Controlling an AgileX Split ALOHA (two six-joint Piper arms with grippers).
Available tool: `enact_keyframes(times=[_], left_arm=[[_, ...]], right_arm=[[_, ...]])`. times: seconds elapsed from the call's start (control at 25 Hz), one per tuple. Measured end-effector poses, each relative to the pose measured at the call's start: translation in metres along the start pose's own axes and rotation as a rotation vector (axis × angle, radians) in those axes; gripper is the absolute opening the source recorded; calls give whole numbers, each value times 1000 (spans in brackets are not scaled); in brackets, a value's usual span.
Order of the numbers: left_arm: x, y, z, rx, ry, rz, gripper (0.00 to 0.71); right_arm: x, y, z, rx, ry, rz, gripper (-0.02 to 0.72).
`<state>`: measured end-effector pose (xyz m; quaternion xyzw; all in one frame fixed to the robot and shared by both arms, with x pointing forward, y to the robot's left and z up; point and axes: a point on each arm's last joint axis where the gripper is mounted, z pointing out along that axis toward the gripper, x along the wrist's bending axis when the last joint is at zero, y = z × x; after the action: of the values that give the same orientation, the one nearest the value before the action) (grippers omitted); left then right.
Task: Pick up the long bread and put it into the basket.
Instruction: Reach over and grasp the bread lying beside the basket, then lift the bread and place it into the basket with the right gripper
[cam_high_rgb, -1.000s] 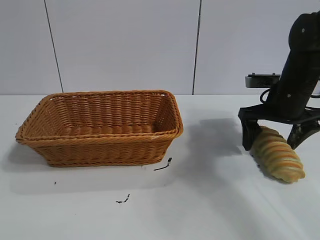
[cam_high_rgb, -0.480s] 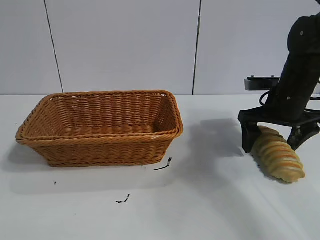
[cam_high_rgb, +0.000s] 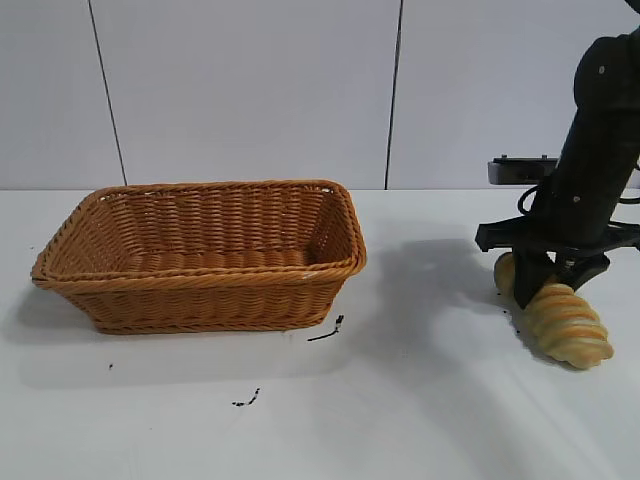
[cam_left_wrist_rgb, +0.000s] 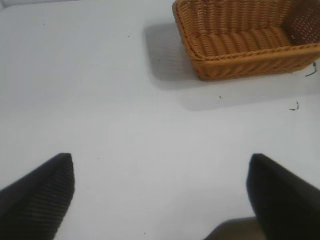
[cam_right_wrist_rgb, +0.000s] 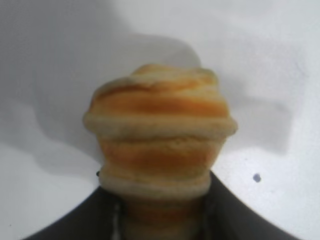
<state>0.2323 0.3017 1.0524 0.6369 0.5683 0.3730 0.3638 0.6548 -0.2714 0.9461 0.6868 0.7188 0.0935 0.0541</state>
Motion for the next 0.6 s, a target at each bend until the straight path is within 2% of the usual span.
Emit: enact_keyframes(times=[0.28, 0.48, 0.6], left_arm=[[0, 0, 0, 0, 0, 0, 696], [0, 0, 0, 0, 0, 0, 696], [0, 0, 0, 0, 0, 0, 696]], right_arm=[[15, 28, -85, -53, 11, -43, 177], [48, 47, -114, -148, 33, -120, 177], [81, 58, -110, -174, 53, -204, 177]])
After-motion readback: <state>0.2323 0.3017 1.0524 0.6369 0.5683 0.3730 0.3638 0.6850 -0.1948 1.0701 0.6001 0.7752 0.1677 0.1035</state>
